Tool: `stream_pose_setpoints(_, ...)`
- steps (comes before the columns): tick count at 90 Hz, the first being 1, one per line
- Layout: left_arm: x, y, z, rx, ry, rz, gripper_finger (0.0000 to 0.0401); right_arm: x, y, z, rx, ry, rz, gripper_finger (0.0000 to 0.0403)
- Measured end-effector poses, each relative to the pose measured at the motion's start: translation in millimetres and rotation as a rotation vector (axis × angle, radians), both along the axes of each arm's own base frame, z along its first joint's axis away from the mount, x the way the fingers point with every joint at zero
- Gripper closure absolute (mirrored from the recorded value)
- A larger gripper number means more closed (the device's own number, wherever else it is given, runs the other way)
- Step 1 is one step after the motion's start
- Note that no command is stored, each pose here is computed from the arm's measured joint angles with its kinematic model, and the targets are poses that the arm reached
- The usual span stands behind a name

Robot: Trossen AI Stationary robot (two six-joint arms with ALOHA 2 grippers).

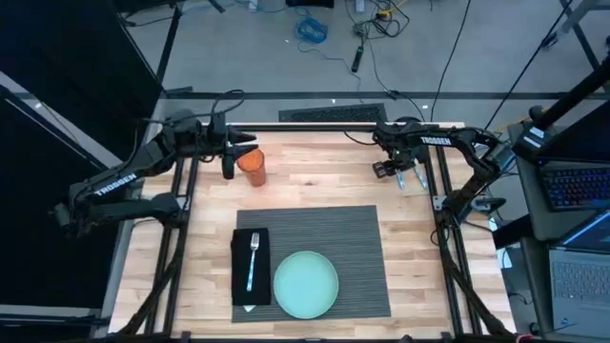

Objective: Set table place
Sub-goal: Put the white knife on the gray table mat

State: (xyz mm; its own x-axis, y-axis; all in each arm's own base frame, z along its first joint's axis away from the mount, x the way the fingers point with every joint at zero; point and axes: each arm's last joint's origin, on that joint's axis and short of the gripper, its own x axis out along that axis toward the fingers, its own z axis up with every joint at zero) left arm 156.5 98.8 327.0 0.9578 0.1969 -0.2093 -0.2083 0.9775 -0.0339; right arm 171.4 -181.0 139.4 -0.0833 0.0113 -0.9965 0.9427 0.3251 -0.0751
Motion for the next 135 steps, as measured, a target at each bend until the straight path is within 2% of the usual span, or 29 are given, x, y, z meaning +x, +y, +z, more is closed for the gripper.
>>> stream_pose_setpoints(11, 0, 0, 0, 0.001, -0.001, 0.0, 0.0296, 1, 1, 0, 0.022, -0.023, -0.001, 0.0362)
stream_pose_setpoints(16, 0, 0, 0, 0.001, -0.001, 0.0, 0.0296, 1, 1, 0, 0.023, -0.023, 0.007, 0.0384)
stream_pose_setpoints(37, 0, 0, 0, 0.006, -0.004, 0.0, 0.0296, 5, 1, 11, 0.048, -0.024, 0.012, 0.0396)
stream_pose_setpoints(47, 0, 0, 1, 0.007, -0.004, 0.001, 0.0296, 16, -1, 40, -0.016, -0.096, 0.039, 0.0397)
stream_pose_setpoints(60, 0, 0, 1, 0.007, -0.004, 0.001, 0.0296, 26, 15, 80, -0.049, -0.145, 0.06, 0.0397)
stream_pose_setpoints(77, 0, 0, 0, 0.007, -0.003, 0.001, 0.0296, 32, 60, 122, -0.058, -0.179, 0.047, 0.0398)
stream_pose_setpoints(89, 0, 0, 1, 0.029, -0.002, 0.006, 0.0296, 38, 96, 134, -0.053, -0.21, -0.007, 0.0401)
stream_pose_setpoints(111, 0, 1, 1, 0.085, 0.006, 0.006, 0.0296, 64, 179, 131, -0.007, -0.269, -0.103, 0.0401)
stream_pose_setpoints(135, 0, 1, 1, 0.089, 0.007, 0.007, 0.0296, 89, 262, 104, 0.046, -0.305, -0.225, 0.0401)
